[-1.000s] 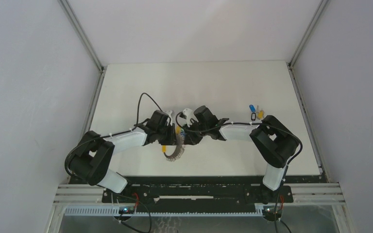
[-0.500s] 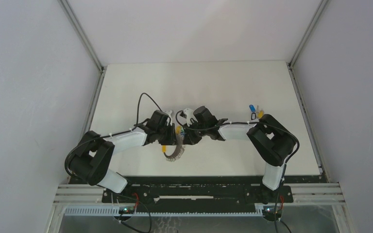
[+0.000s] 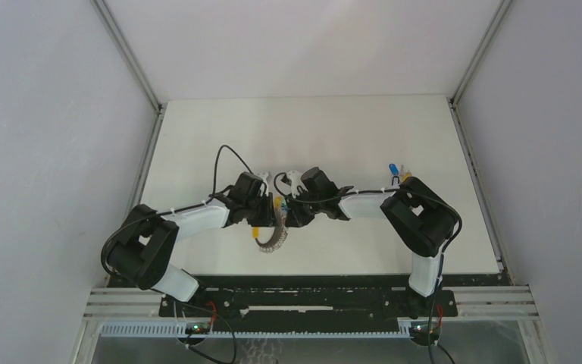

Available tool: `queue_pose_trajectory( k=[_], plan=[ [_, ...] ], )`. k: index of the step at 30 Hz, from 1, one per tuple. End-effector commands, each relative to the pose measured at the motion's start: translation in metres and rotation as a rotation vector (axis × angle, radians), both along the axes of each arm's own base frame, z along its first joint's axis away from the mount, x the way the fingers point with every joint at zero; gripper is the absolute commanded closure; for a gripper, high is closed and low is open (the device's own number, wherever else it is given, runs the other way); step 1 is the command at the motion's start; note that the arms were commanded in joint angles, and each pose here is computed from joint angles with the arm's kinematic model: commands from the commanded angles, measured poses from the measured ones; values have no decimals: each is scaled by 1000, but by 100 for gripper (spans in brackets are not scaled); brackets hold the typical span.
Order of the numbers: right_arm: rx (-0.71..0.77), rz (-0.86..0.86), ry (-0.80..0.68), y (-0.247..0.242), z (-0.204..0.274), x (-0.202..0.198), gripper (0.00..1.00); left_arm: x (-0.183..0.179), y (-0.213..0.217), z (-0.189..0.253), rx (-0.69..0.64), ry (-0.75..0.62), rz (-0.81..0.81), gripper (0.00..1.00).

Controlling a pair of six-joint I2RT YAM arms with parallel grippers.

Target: Put the keys on the keyring

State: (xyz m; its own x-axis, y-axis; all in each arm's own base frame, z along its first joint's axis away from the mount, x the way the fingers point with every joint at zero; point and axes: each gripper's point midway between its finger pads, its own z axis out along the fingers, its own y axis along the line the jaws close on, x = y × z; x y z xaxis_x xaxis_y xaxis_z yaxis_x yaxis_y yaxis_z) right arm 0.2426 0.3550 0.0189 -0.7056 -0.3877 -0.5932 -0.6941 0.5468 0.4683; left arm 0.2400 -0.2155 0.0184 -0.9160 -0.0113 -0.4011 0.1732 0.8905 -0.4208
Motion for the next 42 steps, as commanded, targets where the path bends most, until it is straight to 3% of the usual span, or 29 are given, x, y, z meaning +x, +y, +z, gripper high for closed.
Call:
queue_pose_trajectory(
  k=[1, 12, 18, 22, 30, 36, 42],
  plan=[
    [60, 8, -18, 11, 11, 6, 85, -4, 3, -5, 2, 15, 0, 74],
    [143, 99, -74, 21, 37, 2, 100, 1, 1, 7, -47, -36, 28, 74],
    [175, 169, -203, 19, 61, 3, 100, 15, 17, 44, -224, -141, 141, 72],
    [219, 213, -319, 17, 83, 3, 100, 16, 27, 63, -319, -199, 176, 66],
    [299, 209, -498, 14, 132, 8, 100, 9, 7, 97, -529, -259, 127, 58],
    [261, 128, -492, 7, 132, 18, 100, 3, 13, 118, -547, -372, 100, 43],
    [203, 49, -430, 2, 114, 25, 100, -9, 10, 123, -571, -394, 78, 33]
  ],
)
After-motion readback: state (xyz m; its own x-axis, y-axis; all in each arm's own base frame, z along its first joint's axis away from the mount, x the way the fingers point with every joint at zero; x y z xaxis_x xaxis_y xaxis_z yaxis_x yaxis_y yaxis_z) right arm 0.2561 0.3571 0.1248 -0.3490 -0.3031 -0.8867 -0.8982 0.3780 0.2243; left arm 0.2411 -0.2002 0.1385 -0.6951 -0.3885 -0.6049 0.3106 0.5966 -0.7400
